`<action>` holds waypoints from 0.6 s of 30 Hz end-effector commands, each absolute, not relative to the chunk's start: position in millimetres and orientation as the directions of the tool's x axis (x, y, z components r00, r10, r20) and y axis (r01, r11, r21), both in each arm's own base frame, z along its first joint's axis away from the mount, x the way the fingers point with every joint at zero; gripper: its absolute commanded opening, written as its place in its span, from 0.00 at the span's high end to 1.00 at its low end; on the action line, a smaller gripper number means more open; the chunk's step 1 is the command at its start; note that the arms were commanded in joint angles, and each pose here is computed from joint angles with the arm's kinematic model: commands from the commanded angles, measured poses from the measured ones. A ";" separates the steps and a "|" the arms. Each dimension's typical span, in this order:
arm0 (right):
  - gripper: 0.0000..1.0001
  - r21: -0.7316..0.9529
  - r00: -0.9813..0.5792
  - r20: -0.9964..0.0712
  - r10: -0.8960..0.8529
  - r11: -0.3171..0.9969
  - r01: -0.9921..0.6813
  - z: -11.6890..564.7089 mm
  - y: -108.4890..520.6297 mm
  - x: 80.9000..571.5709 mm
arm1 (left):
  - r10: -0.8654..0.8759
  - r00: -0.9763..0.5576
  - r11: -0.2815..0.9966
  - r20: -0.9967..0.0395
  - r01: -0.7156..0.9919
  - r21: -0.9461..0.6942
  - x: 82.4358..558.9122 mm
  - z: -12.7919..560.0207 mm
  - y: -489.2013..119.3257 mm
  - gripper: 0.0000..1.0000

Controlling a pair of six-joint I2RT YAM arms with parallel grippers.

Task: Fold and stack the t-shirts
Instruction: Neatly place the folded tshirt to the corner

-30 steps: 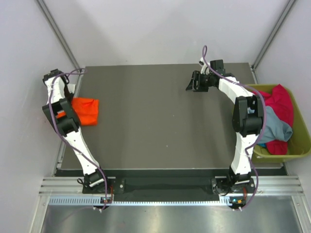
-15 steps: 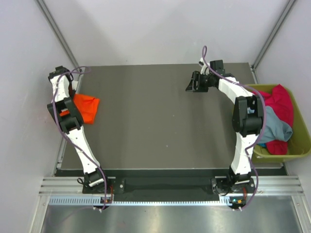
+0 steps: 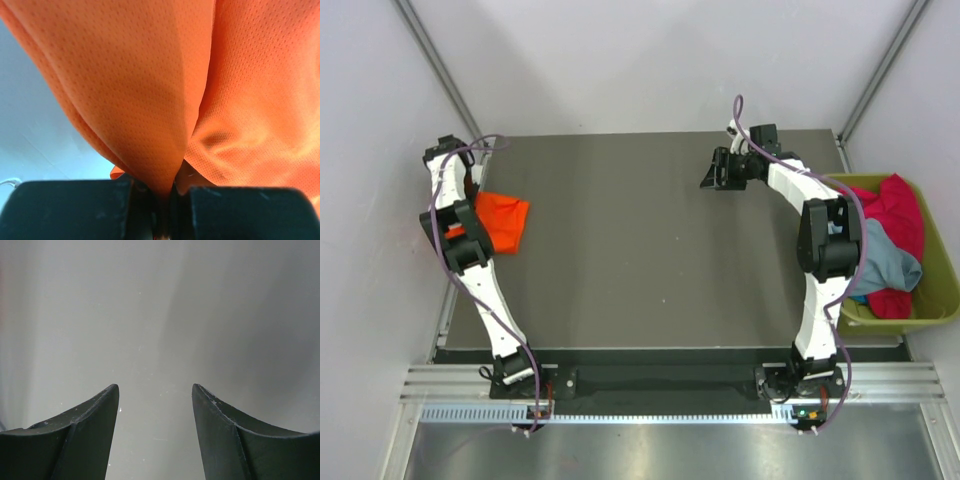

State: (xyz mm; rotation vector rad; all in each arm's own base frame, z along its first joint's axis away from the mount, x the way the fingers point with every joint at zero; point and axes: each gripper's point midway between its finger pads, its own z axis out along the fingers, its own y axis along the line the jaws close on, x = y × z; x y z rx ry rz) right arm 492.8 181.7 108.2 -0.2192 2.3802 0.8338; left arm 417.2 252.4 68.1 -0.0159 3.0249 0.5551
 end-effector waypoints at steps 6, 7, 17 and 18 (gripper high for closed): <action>0.39 0.489 -0.745 -0.666 0.031 0.772 -0.405 138.0 189.1 498.5 | -0.004 -0.995 0.919 -0.098 -0.042 0.392 421.5 82.2 255.9 1.00; 0.39 0.490 -0.747 -0.664 0.032 0.772 -0.404 136.9 189.1 498.5 | -0.003 -0.995 0.916 -0.101 -0.043 0.398 422.5 82.9 258.1 1.00; 0.39 0.492 -0.747 -0.665 0.030 0.770 -0.407 137.0 189.6 497.6 | -0.032 -0.993 0.908 -0.112 -0.076 0.412 421.6 88.9 258.9 0.28; 0.39 0.492 -0.747 -0.665 0.030 0.770 -0.407 137.0 189.6 497.6 | -0.059 -0.988 0.902 -0.144 -0.115 0.416 424.2 93.6 259.3 0.24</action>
